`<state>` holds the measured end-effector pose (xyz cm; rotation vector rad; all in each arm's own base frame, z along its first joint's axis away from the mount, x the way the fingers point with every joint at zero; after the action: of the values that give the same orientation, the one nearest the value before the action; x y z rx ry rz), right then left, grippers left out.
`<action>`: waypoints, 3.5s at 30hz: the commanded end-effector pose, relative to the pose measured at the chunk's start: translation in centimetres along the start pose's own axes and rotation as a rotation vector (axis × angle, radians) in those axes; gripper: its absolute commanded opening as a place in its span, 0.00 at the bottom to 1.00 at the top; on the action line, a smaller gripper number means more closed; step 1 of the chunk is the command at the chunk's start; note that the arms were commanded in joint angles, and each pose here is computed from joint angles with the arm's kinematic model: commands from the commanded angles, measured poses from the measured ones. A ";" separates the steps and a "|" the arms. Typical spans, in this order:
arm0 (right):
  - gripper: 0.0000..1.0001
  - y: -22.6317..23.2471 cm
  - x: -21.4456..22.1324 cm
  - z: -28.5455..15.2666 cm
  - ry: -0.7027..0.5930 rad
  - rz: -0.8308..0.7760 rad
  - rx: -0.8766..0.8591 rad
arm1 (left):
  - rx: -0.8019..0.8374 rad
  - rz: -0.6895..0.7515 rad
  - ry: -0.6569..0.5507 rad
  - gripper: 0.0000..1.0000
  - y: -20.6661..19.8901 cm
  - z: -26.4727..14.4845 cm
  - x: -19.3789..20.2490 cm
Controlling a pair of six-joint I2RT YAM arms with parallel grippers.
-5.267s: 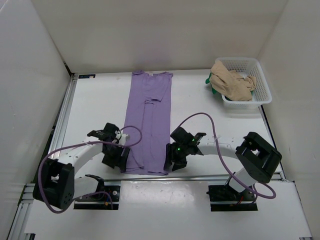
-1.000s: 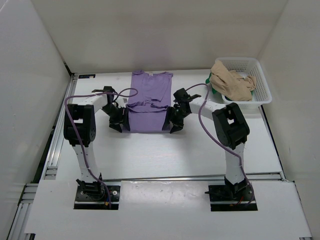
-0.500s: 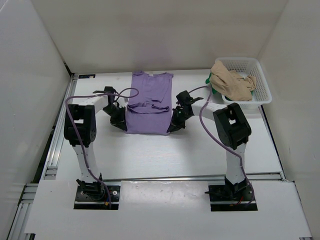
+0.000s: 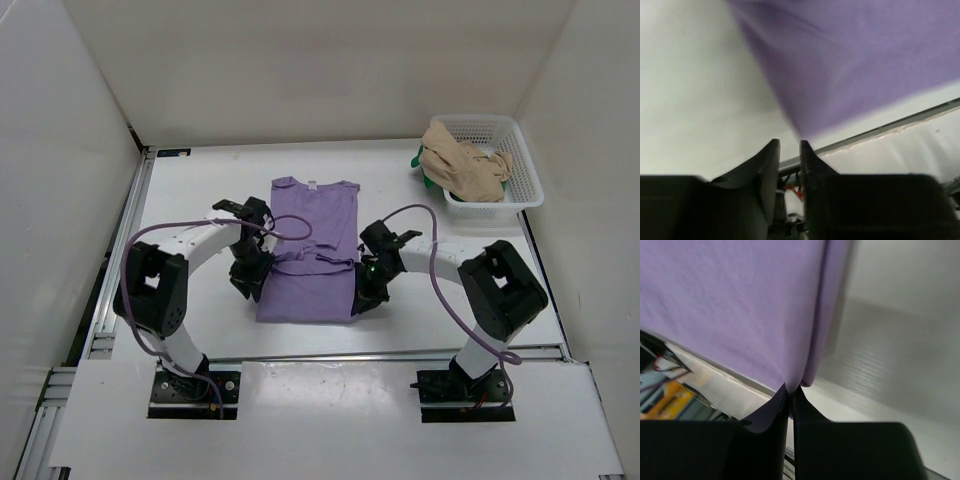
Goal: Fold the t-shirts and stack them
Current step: Fold the folded rectangular tshirt in 1/3 of the way, then grab one side of the 2/3 rectangular tshirt with both arms
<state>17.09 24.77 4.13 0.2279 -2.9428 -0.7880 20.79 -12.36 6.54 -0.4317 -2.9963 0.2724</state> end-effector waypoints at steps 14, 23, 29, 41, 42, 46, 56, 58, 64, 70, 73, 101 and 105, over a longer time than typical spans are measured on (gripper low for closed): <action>0.22 -2.2 3.0 1.9 0.041 0.062 0.016 | -0.345 0.405 -0.689 1.00 -10.0 -2.2 -11.2; 0.22 -2.8 3.6 1.9 0.030 0.075 0.012 | -0.393 0.408 -0.629 1.00 -10.0 0.8 -13.0; 0.22 -3.2 3.8 1.7 0.021 0.080 0.008 | -0.438 0.375 -0.635 1.00 -9.1 0.9 -14.6; 0.21 -3.3 4.3 1.8 0.027 0.081 0.001 | -0.553 0.185 -0.771 1.00 -4.9 -4.6 -20.4; 0.21 -3.3 4.3 1.8 0.027 0.081 0.001 | -0.563 0.165 -0.788 1.00 -4.5 -5.4 -20.8; 0.21 -3.3 4.3 1.8 0.027 0.081 0.001 | -0.603 0.085 -0.831 1.00 -2.3 -8.1 -22.5; 0.50 -2.9 3.6 1.2 -0.013 0.063 0.000 | 0.189 0.155 -0.662 1.00 -5.1 -15.3 -8.8; 0.58 -3.2 3.8 1.2 -0.013 0.067 0.013 | 0.206 0.200 -0.907 1.00 -5.2 -20.3 -6.9; 0.65 -3.3 3.6 1.0 -0.031 0.071 0.024 | 0.246 0.216 -0.917 0.90 -4.4 -15.5 -0.9; 0.65 -2.5 3.2 0.7 -0.049 0.073 0.010 | 0.282 0.158 -0.517 0.69 -3.2 -1.2 3.6; 0.65 -2.3 3.2 0.5 -0.056 0.079 0.006 | 0.294 0.160 -0.478 0.70 -3.1 0.6 4.3; 0.22 -2.3 3.4 1.2 -0.067 0.107 0.002 | 0.369 0.001 -0.320 0.11 -1.3 5.2 2.2; 0.00 -1.5 2.9 1.0 -0.063 0.100 -0.024 | 0.378 0.015 -0.349 0.11 -1.6 4.3 2.1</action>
<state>13.63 22.98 2.19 0.0267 -2.9617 -0.8136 16.55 -14.08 2.04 -0.3312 -3.0866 0.9887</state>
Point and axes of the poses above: each gripper's point midway between its finger pads, its own z axis out along the fingers, its own y axis along the line the jaws close on, x = y × z, the point moved 1 cm from there along -z, back along the fingers, and after that the axes turned 6 degrees about -z, right-handed, at the moved point
